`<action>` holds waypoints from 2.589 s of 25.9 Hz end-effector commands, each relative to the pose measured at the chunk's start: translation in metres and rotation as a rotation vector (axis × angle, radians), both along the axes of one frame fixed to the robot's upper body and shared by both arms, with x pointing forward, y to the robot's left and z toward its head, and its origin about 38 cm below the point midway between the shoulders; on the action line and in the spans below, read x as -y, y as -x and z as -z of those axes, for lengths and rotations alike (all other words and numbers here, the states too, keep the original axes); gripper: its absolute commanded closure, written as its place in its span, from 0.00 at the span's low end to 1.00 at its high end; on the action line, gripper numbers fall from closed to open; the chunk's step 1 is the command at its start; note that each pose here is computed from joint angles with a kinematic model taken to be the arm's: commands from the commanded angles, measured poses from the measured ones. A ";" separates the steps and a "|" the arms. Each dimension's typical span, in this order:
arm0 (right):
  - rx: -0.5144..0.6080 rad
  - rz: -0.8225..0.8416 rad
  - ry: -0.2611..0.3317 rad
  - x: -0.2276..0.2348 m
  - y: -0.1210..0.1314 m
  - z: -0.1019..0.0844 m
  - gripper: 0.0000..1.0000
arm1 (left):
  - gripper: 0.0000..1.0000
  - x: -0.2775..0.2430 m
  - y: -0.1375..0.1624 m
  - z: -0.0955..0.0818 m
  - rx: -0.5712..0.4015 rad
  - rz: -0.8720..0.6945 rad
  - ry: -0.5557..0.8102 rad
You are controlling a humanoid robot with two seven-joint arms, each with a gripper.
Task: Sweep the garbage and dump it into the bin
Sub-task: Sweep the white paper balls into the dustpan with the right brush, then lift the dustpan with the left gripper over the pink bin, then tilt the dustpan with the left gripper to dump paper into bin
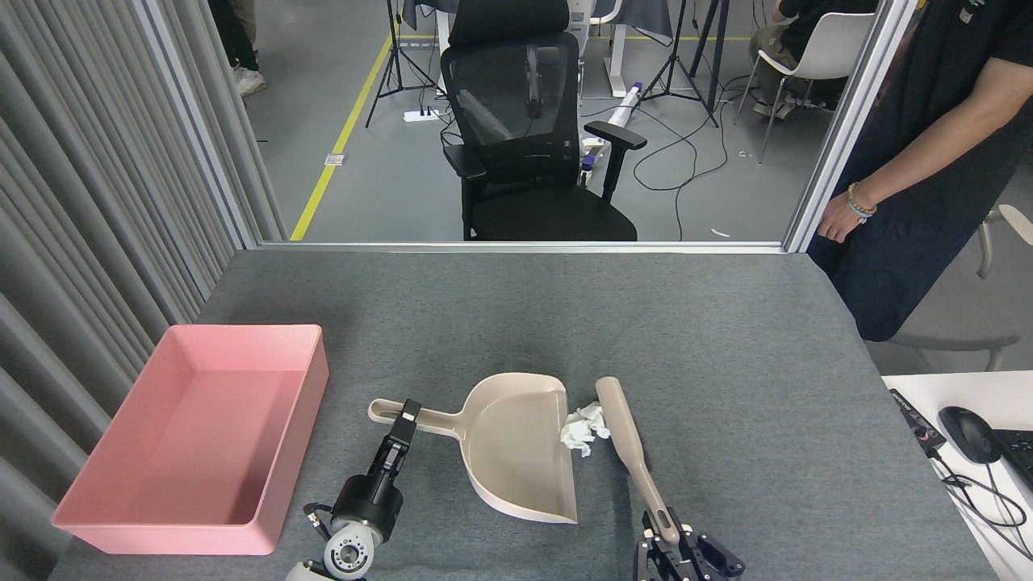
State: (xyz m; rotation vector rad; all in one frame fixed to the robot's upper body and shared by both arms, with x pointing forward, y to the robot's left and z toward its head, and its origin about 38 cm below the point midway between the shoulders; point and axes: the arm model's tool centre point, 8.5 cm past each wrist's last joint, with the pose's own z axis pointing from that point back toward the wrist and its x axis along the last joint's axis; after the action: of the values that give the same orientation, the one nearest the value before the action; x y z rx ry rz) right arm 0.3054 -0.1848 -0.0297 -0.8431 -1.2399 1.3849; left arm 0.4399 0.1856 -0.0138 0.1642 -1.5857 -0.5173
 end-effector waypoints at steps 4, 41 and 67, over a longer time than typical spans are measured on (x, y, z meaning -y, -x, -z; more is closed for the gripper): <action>0.067 -0.135 -0.122 -0.104 -0.005 -0.028 0.99 | 0.74 0.000 0.000 0.001 -0.008 0.005 -0.009; 0.092 0.154 -0.079 0.136 0.049 -0.023 0.99 | 0.78 -0.264 0.006 -0.175 0.082 -0.308 0.080; 0.103 0.144 -0.090 0.131 0.048 -0.025 0.98 | 0.78 -0.424 0.064 -0.231 0.207 -0.318 -0.784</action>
State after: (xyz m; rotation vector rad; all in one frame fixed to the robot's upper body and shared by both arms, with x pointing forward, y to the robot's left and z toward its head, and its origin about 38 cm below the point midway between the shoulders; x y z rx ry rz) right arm 0.2582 -0.3164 -0.0044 -0.9347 -1.2825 1.1741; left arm 0.3799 0.6047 0.2010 0.9694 -1.4836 -0.7739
